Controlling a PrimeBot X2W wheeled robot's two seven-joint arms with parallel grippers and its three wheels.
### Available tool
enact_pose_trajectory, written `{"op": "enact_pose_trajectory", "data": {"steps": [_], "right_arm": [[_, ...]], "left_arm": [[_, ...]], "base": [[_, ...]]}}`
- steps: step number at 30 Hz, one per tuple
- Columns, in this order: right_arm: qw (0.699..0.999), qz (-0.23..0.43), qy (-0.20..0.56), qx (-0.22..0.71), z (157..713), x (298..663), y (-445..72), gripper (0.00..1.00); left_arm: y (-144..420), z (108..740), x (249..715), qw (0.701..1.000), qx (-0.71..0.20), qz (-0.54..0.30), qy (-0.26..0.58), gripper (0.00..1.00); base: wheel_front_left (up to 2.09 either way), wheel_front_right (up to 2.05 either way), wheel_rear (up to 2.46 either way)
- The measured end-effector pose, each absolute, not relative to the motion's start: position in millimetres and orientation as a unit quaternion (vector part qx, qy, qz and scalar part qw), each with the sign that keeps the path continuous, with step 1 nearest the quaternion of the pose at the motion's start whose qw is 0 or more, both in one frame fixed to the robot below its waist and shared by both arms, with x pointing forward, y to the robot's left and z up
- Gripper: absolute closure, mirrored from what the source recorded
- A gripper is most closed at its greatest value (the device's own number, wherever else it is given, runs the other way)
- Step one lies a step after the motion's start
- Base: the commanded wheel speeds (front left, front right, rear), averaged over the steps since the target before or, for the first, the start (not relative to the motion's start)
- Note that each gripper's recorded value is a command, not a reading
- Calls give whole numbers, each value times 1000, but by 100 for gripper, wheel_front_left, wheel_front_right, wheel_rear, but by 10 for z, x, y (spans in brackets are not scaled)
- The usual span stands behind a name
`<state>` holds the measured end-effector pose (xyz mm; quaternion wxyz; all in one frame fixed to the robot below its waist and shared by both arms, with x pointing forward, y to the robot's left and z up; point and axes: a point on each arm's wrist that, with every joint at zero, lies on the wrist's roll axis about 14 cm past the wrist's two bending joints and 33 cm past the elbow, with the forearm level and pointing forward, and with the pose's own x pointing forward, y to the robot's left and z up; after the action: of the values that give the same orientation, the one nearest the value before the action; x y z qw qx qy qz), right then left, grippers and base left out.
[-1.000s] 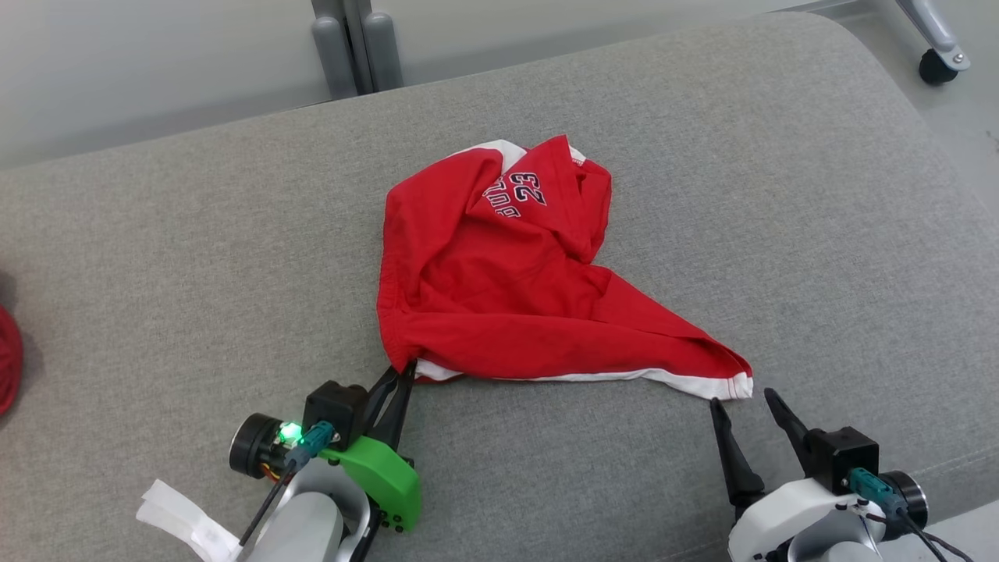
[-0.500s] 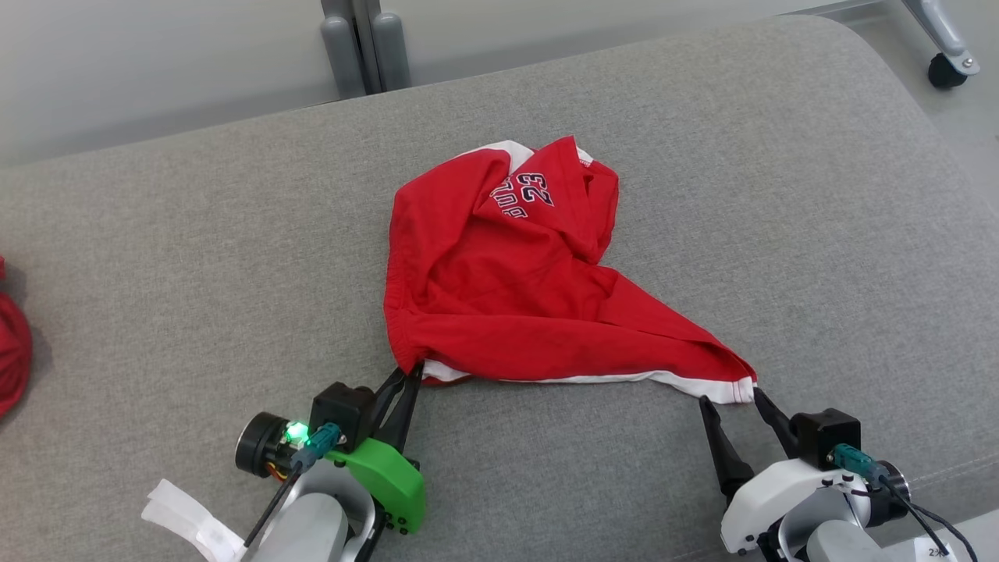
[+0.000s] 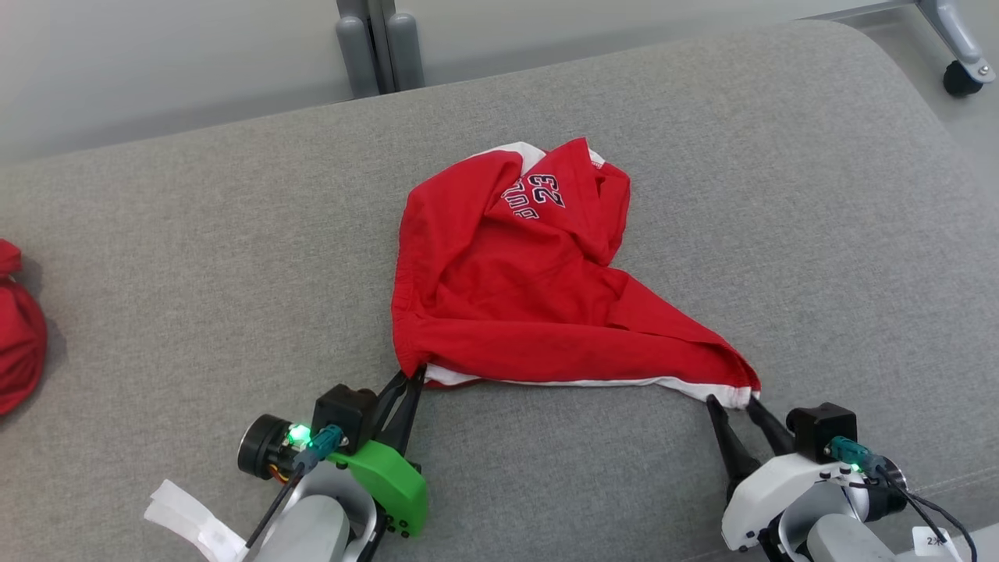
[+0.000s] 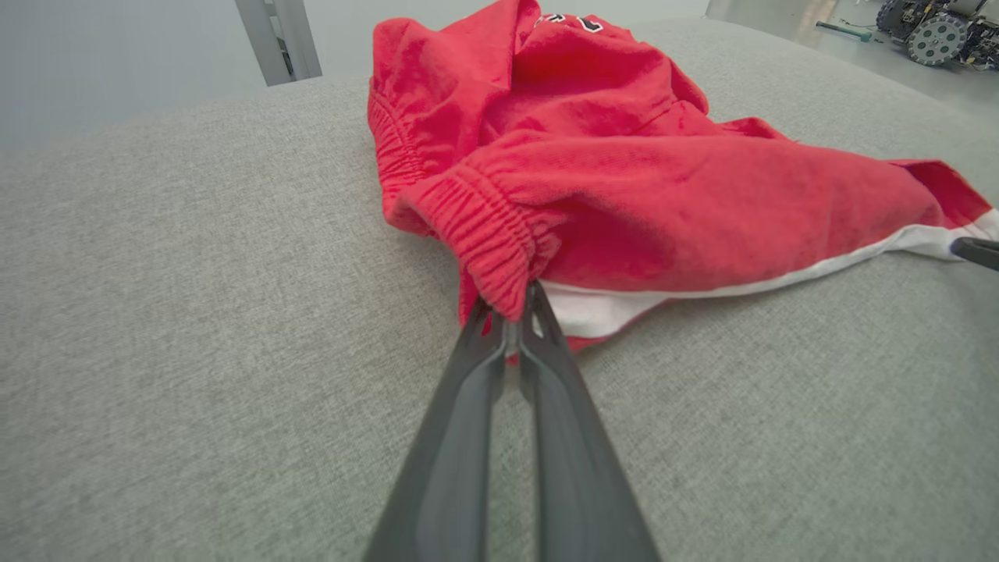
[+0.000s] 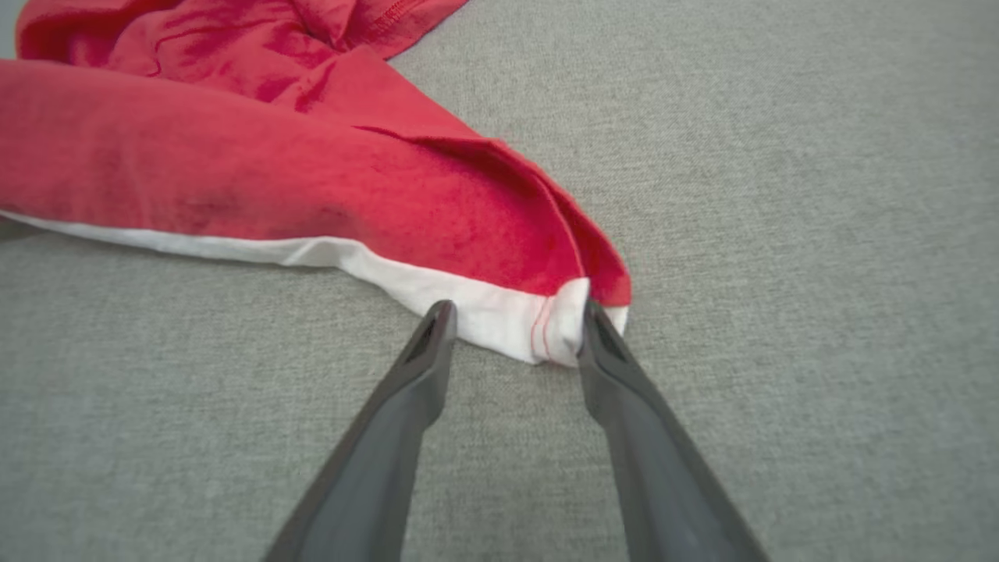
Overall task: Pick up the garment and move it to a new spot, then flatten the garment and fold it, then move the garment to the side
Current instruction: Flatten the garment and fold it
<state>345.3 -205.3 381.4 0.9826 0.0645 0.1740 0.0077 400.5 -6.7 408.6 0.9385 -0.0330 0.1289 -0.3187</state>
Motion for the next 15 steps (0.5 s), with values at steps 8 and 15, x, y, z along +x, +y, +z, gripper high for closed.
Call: {"op": "enact_pose_trajectory", "data": {"steps": [8,15], "right_arm": [[985,47,139,86,4024,3583,-1808,100],[981,150,47,117,4755,3790,-1343,100]], "left_arm": [[66,4149,4026,944,-24,-306,120,100],[338,4390,4180,951,16,-296,85,100]], "base": [[0,0,0],[0,0,0]]}}
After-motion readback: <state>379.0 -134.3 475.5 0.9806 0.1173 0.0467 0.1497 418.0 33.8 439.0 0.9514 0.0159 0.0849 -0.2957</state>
